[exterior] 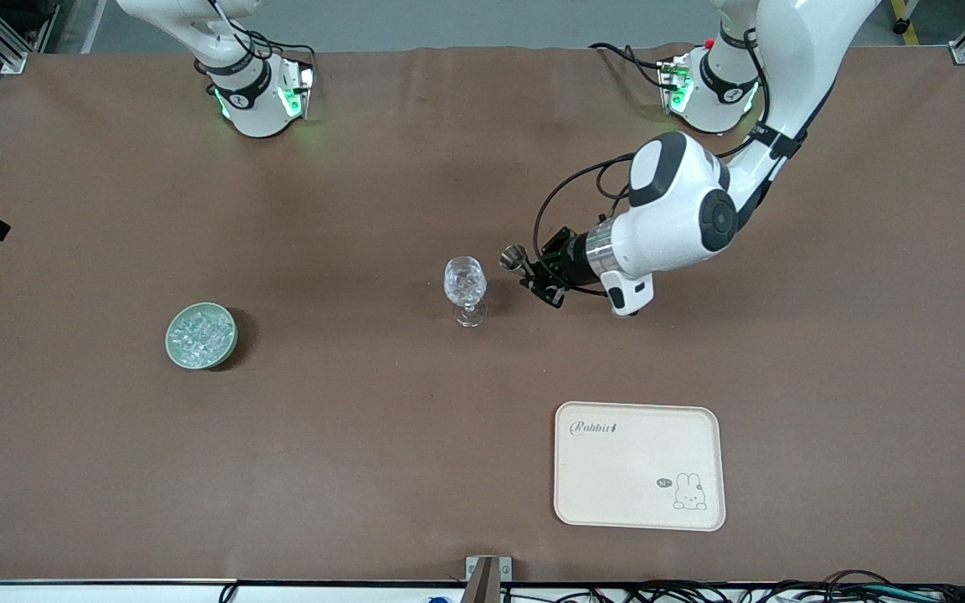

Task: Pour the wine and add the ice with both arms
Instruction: 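Carry the jigger over the glass while the right gripper withdraws, then tilt the jigger over the glass rim with the left gripper to pour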

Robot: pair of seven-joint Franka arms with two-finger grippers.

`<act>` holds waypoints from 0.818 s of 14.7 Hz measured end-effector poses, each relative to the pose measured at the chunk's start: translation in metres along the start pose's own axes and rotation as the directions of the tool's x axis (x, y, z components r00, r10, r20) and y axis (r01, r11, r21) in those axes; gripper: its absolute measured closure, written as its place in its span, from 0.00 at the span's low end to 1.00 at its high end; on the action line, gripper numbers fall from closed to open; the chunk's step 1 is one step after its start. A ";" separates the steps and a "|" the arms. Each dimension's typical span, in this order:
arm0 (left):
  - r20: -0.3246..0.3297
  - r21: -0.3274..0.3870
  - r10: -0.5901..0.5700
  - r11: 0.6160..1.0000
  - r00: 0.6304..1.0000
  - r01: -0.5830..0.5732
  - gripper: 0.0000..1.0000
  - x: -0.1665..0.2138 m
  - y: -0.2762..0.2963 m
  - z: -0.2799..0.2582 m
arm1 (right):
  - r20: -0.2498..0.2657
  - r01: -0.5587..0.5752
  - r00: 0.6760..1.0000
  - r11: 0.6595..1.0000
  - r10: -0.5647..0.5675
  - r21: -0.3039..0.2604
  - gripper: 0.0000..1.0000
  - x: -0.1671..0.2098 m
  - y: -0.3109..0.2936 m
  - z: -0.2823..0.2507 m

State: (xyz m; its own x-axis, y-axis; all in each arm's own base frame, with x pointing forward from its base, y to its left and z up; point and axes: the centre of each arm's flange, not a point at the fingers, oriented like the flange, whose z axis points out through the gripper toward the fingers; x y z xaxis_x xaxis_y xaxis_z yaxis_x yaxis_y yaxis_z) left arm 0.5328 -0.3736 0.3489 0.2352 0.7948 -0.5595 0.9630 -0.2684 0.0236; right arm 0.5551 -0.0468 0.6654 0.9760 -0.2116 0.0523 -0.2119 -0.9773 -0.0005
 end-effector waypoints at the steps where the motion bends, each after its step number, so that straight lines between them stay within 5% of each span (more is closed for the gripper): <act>1: -0.023 -0.004 -0.008 1.000 1.000 0.008 0.78 -0.004 0.006 0.002 | -0.001 0.000 1.000 1.000 0.000 0.001 0.70 0.000 0.000 0.000; 4: -0.073 -0.002 -0.041 0.999 0.996 0.041 0.78 -0.007 0.021 0.022 | -0.003 0.000 1.000 1.000 0.000 0.004 0.70 0.000 0.000 0.000; 12: -0.067 0.008 -0.029 1.000 0.997 0.029 0.78 -0.033 0.026 0.043 | -0.006 0.001 1.000 1.000 0.000 0.009 0.70 0.001 -0.001 0.000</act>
State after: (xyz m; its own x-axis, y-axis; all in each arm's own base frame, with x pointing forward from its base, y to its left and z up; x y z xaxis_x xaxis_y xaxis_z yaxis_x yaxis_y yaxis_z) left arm 0.5447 -0.4299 0.3327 0.2156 0.8369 -0.5031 0.9685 -0.2491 0.0007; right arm 0.5561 -0.0459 0.6658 0.9757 -0.2111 0.0582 -0.2109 -0.9775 -0.0096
